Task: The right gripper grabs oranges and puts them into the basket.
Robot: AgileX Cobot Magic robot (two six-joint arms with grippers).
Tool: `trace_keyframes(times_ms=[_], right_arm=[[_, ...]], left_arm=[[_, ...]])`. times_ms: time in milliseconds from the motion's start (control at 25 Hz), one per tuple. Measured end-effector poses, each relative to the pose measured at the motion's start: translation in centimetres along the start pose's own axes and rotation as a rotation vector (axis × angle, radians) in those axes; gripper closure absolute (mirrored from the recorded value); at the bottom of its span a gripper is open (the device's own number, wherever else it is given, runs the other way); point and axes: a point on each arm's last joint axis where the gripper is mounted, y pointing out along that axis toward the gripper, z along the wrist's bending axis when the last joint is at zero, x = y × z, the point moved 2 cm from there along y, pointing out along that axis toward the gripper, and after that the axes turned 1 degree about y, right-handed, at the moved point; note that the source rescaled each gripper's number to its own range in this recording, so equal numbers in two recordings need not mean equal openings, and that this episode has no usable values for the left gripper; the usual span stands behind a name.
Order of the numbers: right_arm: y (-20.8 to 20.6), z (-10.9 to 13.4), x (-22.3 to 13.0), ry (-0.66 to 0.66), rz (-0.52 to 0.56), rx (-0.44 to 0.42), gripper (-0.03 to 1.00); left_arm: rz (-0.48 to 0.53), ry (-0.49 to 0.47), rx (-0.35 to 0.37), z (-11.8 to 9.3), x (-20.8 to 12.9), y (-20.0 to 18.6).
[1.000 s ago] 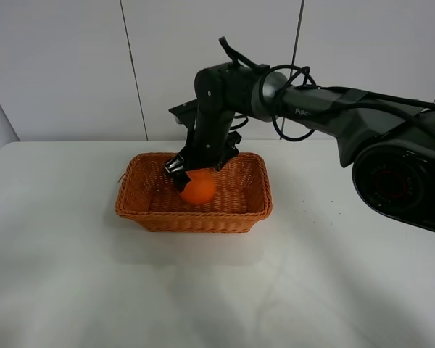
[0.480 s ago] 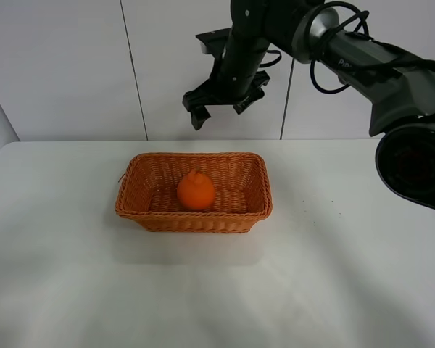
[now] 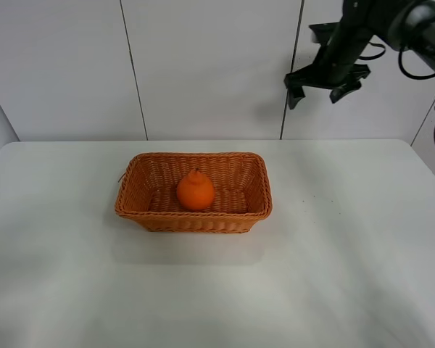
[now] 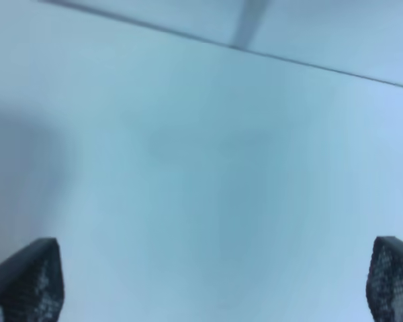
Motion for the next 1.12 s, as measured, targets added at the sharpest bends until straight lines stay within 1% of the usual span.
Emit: trace_keyframes(times_ms=[120,200,280,560,760,920,1040,1120], right_arm=[[0.0,-3.7,-0.1,0.062,0.0,-0.035,-0.03],[-0.1,-5.1,-0.2,0.088,0.002,-0.047,-0.03],[0.1,-5.8,-0.4,0.101,0.01,-0.053,-0.03],[-0.2,-5.6,-1.4,0.102,0.048,-0.044,-0.03],[-3.0,-5.3,-3.3,0.103,0.084,-0.043,-0.03],[-6.4,-4.7,-6.8,0.106,0.137,-0.036,-0.03],[-9.1,-4.2,-10.7,0.11,0.184,-0.027,-0.03],[-10.9,-3.8,-13.9,0.112,0.219,-0.025,-0.03]], left_arm=[[0.0,0.0,0.0,0.0,0.0,0.0],[0.0,0.0,0.0,0.0,0.0,0.0],[0.0,0.0,0.0,0.0,0.0,0.0],[0.0,0.0,0.0,0.0,0.0,0.0],[0.0,0.0,0.0,0.0,0.0,0.0],[0.0,0.0,0.0,0.0,0.0,0.0],[0.0,0.0,0.0,0.0,0.0,0.0],[0.0,0.0,0.0,0.0,0.0,0.0]])
